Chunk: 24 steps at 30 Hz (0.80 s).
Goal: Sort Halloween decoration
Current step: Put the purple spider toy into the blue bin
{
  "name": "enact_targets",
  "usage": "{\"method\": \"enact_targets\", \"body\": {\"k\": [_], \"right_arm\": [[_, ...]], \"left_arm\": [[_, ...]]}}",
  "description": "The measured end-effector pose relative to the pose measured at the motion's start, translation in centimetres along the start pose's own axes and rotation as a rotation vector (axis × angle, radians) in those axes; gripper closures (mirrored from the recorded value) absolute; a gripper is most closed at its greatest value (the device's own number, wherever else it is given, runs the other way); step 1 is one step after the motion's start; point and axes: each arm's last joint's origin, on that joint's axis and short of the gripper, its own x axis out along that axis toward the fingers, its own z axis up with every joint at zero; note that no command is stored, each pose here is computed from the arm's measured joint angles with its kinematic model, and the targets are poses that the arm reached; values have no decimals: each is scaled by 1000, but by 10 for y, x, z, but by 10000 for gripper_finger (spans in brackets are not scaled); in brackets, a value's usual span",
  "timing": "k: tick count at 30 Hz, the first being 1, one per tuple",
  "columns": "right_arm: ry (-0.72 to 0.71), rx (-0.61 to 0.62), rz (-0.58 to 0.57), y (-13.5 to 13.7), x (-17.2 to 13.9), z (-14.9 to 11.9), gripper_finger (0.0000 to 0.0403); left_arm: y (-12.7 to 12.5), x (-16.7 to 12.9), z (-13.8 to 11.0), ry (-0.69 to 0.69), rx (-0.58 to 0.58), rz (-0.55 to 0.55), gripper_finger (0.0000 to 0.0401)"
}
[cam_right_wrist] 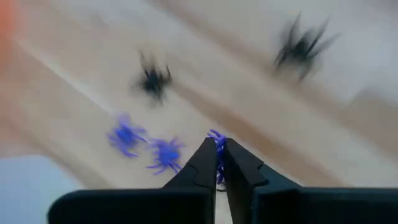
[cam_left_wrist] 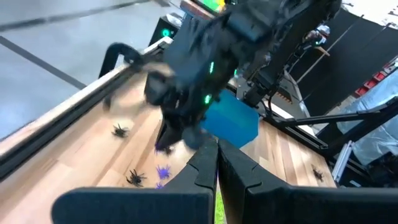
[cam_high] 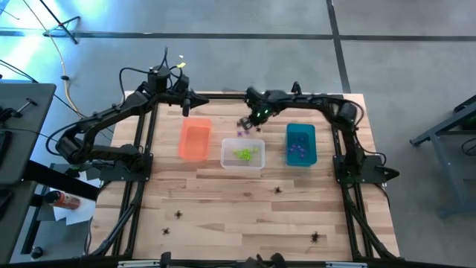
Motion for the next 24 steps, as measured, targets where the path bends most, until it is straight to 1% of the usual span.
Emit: {"method": "enact_targets", "body": {"k": [3, 6, 9, 11, 13, 16, 20, 24], "right_arm": [[-80, -52, 57, -4, -36, 10, 399], [-163, -136, 100, -4, -74, 13, 398], [-264, -211, 141, -1, -117, 10, 400], [-323, -254, 164, -1, -141, 3, 400], [-364, -286, 181, -1, -159, -10, 401], [-426, -304, 217, -7, -177, -38, 401], [-533, -288, 306, -20, -181, -85, 401], [-654, -246, 437, -31, -177, -127, 402]], "left_arm": [[0, -5, 3, -24, 15, 8, 401], [0, -8, 7, -57, 40, 14, 401], [-1, -10, 12, -96, 79, 8, 401], [-3, -10, 15, -123, 108, 1, 401], [-5, -9, 18, -146, 135, -12, 401], [-8, -7, 19, -155, 151, -19, 401], [-11, -5, 21, -171, 149, -32, 401], [-17, -1, 22, -177, 164, -59, 401]]}}
